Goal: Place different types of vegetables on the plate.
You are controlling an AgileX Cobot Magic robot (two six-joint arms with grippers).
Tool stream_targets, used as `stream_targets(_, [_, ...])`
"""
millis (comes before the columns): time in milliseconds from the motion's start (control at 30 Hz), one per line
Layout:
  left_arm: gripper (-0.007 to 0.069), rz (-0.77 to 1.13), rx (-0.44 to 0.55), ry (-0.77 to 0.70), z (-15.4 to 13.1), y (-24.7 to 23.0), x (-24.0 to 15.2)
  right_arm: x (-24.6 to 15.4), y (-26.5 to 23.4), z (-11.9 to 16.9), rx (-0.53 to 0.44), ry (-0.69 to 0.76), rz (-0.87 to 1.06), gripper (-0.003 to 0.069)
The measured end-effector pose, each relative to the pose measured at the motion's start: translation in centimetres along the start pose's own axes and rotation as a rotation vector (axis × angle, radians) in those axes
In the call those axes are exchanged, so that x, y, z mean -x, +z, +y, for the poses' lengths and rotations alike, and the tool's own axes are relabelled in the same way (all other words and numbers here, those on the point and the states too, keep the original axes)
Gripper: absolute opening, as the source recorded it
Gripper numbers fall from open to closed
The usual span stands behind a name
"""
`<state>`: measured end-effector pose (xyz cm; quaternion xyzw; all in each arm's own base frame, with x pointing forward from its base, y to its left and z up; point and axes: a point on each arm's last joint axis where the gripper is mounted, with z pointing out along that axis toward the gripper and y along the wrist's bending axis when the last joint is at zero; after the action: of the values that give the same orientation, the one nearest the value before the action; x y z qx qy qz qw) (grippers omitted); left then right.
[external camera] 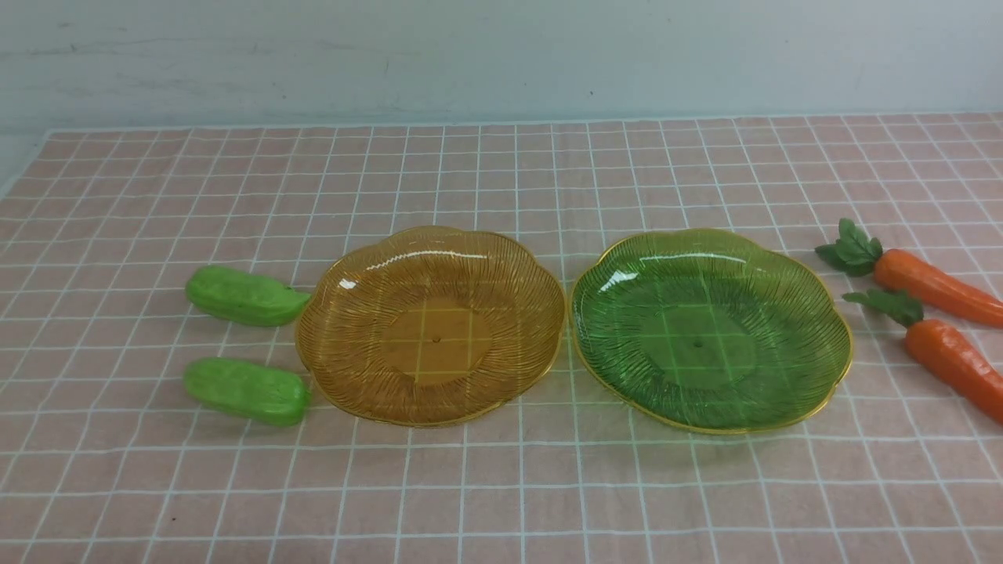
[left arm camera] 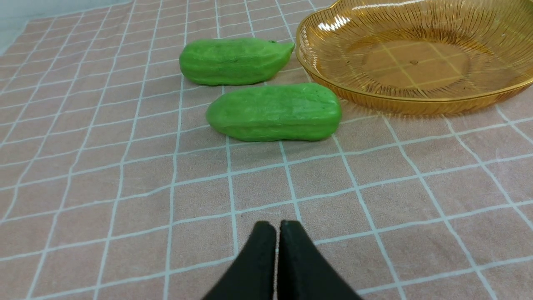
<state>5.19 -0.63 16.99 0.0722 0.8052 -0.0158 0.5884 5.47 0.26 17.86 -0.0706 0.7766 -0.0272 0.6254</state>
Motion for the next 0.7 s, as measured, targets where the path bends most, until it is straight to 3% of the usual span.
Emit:
stream_targets(300, [-0.0003,0.000,0.000,0.001,0.0,0.0,0.0,0.0,0.0,0.0,0.000,0.000,0.000,-0.0017])
stream_targets(433, [-0.0003,-0.002,-0.014,-0.064,-0.1,0.0,0.0,0.0,0.0,0.2,0.018,0.080,-0.003,-0.0017])
stream_targets(533, [-0.0003,-0.002,-0.096,-0.417,-0.8,0.0,0.2,0.3,0.0,0.6,0.074,0.381,-0.020,-0.0017])
stream_targets(567, [-0.0003,-0.001,-0.110,-0.473,-1.0,-0.1,0.2,0.3,0.0,0.7,0.079,0.407,-0.023,-0.0017])
stream_targets(667, [-0.0003,0.020,-0.231,-0.942,-1.9,-0.2,0.8,0.8,-0.1,1.1,0.153,0.786,-0.039,-0.0017])
stream_targets(700, [-0.0003,0.020,-0.237,-0.963,-1.9,-0.2,0.8,0.8,-0.1,1.1,0.154,0.790,-0.039,-0.0017])
